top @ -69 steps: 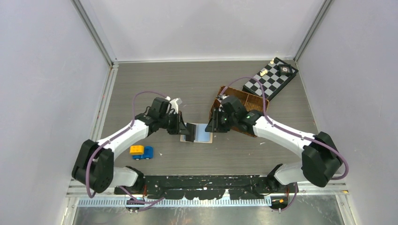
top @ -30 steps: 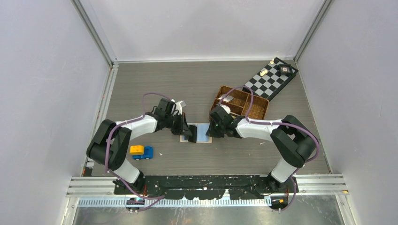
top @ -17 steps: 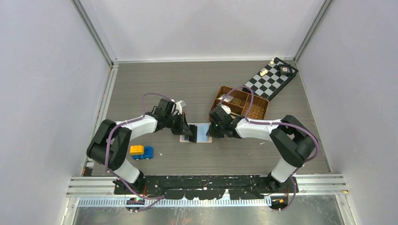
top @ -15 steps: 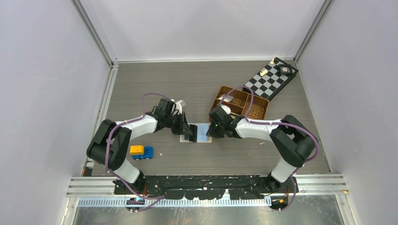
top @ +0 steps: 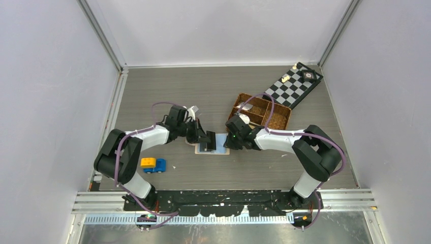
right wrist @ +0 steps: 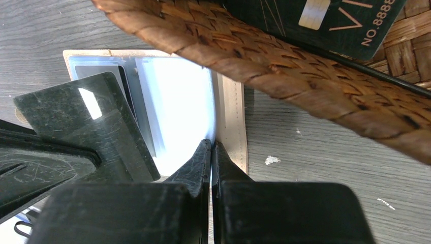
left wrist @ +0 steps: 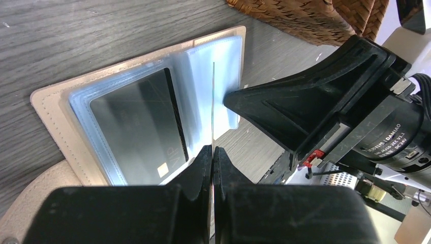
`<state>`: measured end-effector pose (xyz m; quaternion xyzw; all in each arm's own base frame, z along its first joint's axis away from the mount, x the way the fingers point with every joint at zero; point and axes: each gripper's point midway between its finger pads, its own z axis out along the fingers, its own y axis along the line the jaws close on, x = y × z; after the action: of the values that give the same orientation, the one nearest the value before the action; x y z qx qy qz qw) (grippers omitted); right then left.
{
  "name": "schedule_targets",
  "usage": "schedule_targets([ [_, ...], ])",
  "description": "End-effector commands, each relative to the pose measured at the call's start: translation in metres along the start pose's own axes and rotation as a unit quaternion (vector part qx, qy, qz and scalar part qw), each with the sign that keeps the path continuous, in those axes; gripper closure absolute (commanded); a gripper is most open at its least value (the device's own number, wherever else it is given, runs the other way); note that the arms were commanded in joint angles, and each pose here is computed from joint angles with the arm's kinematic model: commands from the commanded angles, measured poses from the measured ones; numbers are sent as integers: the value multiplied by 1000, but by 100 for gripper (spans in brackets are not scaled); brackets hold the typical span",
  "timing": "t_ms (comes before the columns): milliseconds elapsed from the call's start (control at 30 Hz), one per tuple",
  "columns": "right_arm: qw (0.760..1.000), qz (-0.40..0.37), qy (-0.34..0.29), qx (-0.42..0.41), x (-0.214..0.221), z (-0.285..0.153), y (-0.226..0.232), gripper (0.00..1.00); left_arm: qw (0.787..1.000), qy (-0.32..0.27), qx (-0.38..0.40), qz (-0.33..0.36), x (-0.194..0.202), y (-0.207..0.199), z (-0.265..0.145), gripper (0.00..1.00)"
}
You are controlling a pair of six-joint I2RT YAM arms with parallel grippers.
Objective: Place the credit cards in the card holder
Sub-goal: Insert the credit card into the card holder.
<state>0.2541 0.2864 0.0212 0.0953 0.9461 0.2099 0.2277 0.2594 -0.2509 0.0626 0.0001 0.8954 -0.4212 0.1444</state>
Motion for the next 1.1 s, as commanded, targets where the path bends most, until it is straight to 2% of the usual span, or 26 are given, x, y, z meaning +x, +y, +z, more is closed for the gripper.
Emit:
schedule_targets([
  [0, 999, -10, -3, 46, 2, 3, -20, 99, 1000, -4, 19, -2, -5, -2, 4, 100],
  [467, 999, -11, -2, 53, 2, 4, -22, 100, 999, 6, -32, 3, 0, 25, 3, 100],
  [1067, 998, -15, 4, 58, 4, 6, -21, 99, 999, 32, -24, -2, 7, 33, 14, 100],
])
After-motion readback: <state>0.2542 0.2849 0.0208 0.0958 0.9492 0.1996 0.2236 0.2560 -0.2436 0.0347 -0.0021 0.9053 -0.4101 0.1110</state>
